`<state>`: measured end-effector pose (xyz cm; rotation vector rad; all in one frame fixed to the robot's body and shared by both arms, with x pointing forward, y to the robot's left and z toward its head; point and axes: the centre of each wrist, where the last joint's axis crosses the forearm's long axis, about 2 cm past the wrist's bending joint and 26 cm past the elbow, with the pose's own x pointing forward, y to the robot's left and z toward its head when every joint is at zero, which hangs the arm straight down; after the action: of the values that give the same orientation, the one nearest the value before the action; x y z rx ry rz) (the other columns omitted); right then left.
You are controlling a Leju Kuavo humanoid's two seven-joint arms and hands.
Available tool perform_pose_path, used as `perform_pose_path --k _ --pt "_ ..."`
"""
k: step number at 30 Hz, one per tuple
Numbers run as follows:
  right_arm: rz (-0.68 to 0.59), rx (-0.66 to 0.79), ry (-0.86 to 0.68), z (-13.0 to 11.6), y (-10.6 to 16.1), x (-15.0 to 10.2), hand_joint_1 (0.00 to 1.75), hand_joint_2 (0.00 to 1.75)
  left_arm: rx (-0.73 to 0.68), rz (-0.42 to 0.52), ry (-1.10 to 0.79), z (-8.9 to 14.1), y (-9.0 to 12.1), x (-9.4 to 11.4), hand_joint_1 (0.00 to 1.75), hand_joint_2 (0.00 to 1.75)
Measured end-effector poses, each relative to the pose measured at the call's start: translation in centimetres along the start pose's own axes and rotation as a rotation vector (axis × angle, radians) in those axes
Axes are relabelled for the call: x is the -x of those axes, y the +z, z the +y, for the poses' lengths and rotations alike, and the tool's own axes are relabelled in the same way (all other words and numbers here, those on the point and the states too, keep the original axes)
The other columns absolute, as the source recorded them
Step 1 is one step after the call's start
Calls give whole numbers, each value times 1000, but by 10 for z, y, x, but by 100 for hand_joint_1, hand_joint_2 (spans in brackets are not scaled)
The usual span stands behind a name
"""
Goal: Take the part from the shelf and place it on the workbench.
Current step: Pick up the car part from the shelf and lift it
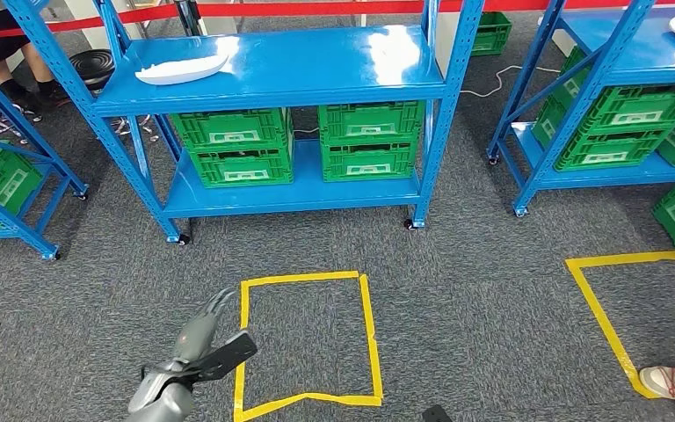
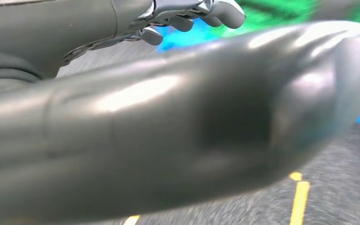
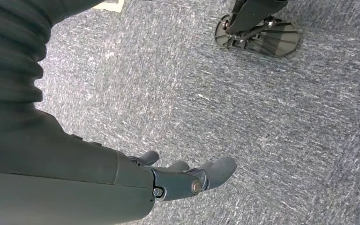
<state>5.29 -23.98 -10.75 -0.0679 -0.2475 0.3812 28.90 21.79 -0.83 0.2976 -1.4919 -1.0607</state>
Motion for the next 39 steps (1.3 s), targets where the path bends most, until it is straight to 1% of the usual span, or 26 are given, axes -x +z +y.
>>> perform_pose_path --k 3,7,11,18,27,34,39 --pt "-1 0 15 0 0 0 0 175 10 -90 -53 6 -14 -13 0 0" --pt "-5 0 28 0 0 -1 0 175 9 -182 -110 17 -31 -31 0 0" --pt "-7 -1 28 0 0 -1 0 175 -2 -244 -125 26 -43 -45 0 0" --pt "-1 -2 26 0 0 0 0 175 -9 -330 -188 50 -67 -76 0 0" --pt "0 -5 32 0 0 0 0 175 -13 -390 -235 58 -74 -90 0 0" --pt "-4 -15 56 0 0 0 0 175 -36 -440 -285 87 -87 -116 0 0" --pt "-4 -16 57 0 0 0 0 175 -38 -443 -288 89 -87 -117 0 0"
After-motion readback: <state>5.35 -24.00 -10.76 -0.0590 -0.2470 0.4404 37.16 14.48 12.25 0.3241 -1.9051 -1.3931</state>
